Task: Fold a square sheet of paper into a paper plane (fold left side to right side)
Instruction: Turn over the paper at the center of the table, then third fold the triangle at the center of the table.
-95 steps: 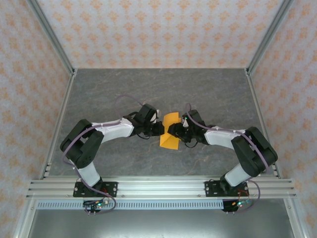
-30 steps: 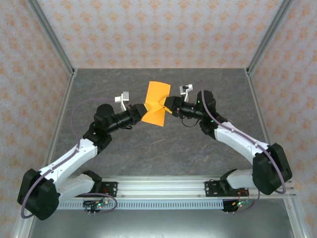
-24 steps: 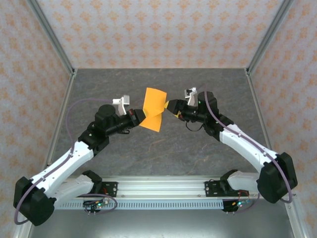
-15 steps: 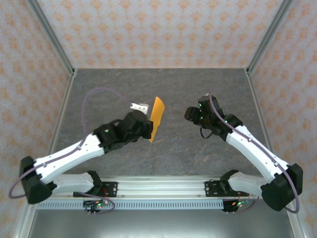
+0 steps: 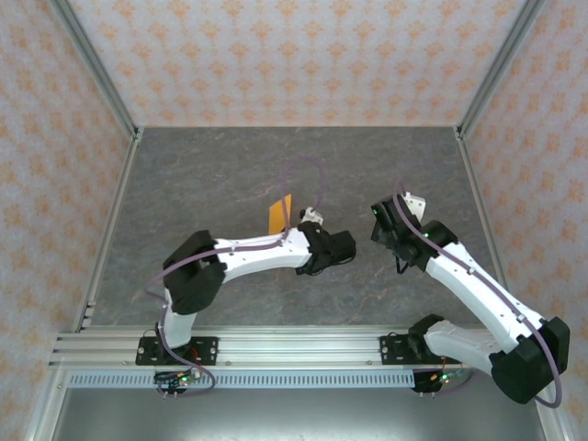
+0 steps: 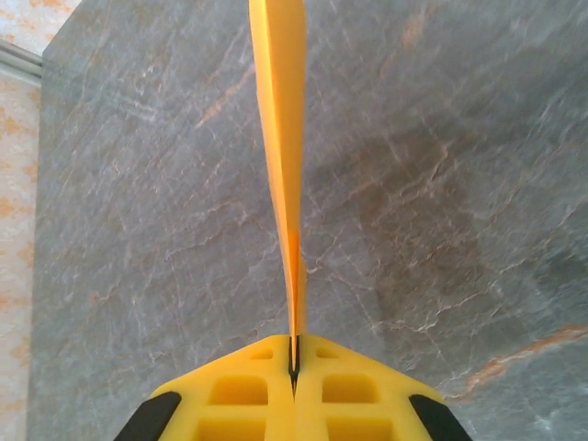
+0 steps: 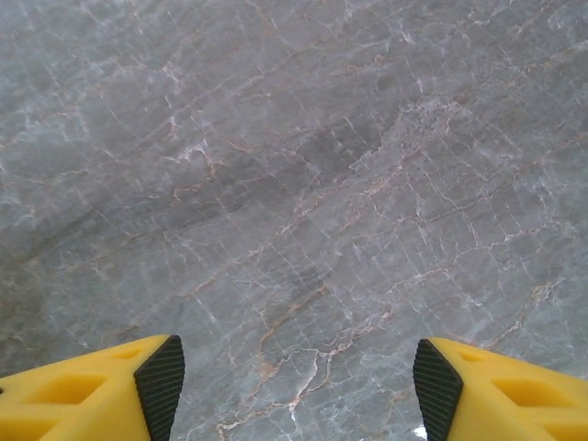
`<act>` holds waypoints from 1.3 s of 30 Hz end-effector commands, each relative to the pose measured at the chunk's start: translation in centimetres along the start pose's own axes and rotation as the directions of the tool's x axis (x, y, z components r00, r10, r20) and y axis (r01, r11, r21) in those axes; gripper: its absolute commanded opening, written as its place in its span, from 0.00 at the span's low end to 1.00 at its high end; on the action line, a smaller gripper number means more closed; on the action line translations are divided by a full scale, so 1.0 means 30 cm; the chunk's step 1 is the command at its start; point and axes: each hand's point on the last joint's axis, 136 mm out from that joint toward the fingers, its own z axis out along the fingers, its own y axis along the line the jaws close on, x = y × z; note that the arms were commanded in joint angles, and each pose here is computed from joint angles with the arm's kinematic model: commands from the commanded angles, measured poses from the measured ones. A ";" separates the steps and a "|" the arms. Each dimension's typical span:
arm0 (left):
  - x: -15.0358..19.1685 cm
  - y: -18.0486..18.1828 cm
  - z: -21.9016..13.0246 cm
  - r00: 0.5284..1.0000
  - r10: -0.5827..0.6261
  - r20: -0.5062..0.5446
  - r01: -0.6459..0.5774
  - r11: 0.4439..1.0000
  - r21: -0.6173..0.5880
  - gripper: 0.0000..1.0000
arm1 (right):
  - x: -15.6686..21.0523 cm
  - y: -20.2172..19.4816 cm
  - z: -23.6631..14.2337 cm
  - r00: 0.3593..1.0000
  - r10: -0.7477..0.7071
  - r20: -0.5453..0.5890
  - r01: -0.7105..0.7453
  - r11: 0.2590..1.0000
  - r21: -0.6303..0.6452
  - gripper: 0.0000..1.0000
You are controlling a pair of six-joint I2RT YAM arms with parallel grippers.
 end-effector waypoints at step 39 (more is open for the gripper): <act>0.084 0.050 0.128 0.747 -0.473 -0.468 0.646 0.348 0.679 0.72 | 0.148 0.736 0.124 0.960 -0.087 -0.267 -0.118 0.736 -0.667 0.76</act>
